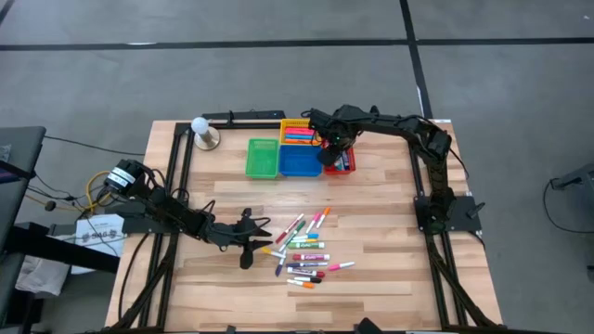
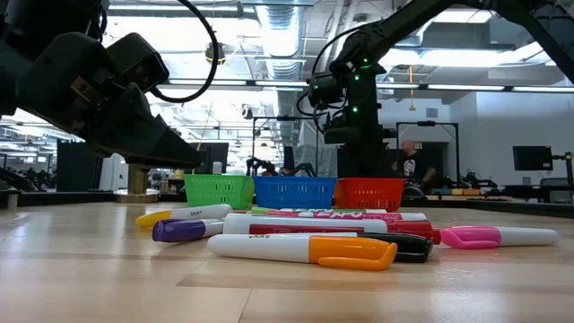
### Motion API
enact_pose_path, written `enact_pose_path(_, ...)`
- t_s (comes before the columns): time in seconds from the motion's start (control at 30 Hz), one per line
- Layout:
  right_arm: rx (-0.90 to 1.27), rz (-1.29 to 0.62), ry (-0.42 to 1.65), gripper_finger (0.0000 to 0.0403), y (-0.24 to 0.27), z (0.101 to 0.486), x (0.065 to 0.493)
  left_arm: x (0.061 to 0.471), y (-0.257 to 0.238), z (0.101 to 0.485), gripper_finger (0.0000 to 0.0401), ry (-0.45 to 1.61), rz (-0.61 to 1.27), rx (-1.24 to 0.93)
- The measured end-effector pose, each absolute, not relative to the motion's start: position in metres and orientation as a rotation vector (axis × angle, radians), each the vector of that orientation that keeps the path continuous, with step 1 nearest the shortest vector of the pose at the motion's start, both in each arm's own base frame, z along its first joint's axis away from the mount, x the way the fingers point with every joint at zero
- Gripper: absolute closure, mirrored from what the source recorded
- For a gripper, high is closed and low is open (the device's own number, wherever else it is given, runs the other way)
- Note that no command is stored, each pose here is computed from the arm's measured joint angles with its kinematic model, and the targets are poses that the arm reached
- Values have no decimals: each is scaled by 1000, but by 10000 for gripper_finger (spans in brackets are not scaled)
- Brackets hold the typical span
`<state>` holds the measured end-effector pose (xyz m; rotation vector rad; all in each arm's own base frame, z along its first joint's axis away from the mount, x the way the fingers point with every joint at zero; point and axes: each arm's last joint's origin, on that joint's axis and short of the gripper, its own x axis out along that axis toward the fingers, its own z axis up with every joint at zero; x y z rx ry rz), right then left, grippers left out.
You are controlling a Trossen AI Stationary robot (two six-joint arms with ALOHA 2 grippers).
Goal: Pick & Place Markers
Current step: Put the large light green marker pen into the red bin
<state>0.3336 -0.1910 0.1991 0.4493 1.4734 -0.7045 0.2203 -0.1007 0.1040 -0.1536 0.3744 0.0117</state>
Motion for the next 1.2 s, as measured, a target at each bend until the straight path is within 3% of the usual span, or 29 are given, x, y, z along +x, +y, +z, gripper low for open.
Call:
enact_pose_path(0.23, 428, -681, 1494, 212, -190, 199, 332, 220, -101, 104, 293, 374, 12, -154)
enact_pose_path(0.57, 404, -663, 1482, 204, -187, 221, 334, 220, -101, 104, 293, 379, 12, -151)
enact_pose_path(0.97, 194, -706, 1154, 204, -119, 320, 303, 218, -104, 104, 293, 382, -4, -151)
enact_pose_path(1.2, 146, -594, 902, 210, -53, 325, 251, 218, -106, 104, 293, 382, -12, -149)
